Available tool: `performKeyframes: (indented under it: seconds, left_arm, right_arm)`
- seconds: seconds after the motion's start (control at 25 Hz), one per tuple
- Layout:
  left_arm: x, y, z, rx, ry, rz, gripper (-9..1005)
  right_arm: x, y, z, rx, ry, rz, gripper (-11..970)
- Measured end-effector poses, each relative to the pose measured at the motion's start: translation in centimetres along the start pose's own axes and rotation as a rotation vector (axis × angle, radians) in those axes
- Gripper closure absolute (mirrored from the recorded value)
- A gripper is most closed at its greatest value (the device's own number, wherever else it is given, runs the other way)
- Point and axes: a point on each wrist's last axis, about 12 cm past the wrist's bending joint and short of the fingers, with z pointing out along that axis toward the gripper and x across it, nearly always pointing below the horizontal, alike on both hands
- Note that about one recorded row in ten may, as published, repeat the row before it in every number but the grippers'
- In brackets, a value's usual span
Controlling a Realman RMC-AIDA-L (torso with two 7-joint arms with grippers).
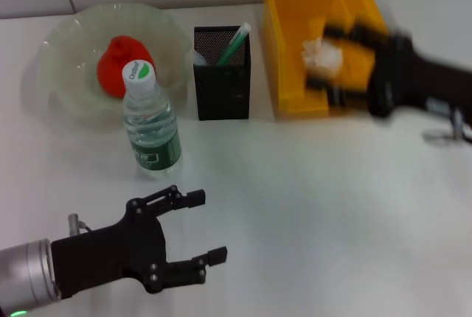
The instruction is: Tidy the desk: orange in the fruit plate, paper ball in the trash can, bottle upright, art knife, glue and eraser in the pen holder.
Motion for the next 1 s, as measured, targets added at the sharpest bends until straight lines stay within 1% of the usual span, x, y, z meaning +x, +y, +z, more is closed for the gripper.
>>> performKeyframes:
  seconds: [0.12,0.16,0.2,0.24,0.28,0.36,0.4,0.44,0.52,0.76,1.0]
  left_arm:
    - [0.0,0.4,-0.3,-0.031,0.010,0.004,149]
    - [0.1,0.8,-0.7,-0.057,0.026,0.001,149]
    - [0.1,0.8,-0.7,-0.057,0.026,0.001,149]
    - [0.2,0.9,-0.9,-0.064,0.031,-0.002,149]
    - [0.2,0.9,-1.0,-0.065,0.033,-0.004,149]
    - [0.1,0.9,-1.4,-0.063,0.031,-0.016,149]
    - [0.1,0.9,-1.4,-0.063,0.031,-0.016,149]
    - [0.0,1.0,-1.5,-0.058,0.031,-0.029,149]
    - [0.0,0.9,-1.5,-0.054,0.031,-0.031,149]
    - [-0.2,0.6,-1.7,-0.036,0.011,-0.032,149]
    - [-0.4,0.4,-1.5,-0.019,-0.012,-0.035,149]
  right_arm:
    - [0.7,1.3,-2.2,-0.110,0.092,0.023,155]
    - [1.2,2.3,-3.3,-0.172,0.138,0.044,147]
    - [1.2,2.3,-3.3,-0.172,0.138,0.044,140]
    - [1.8,3.0,-3.9,-0.207,0.175,0.069,132]
    - [1.8,3.0,-3.9,-0.207,0.175,0.069,125]
    - [3.0,3.8,-4.0,-0.215,0.211,0.096,117]
    - [3.0,3.8,-4.0,-0.215,0.211,0.096,117]
    - [3.7,4.0,-3.8,-0.214,0.226,0.105,118]
    - [4.0,4.1,-3.5,-0.215,0.227,0.106,118]
    - [5.0,3.7,-1.9,-0.204,0.274,0.099,119]
    - [5.3,3.5,-1.2,-0.203,0.303,0.090,121]
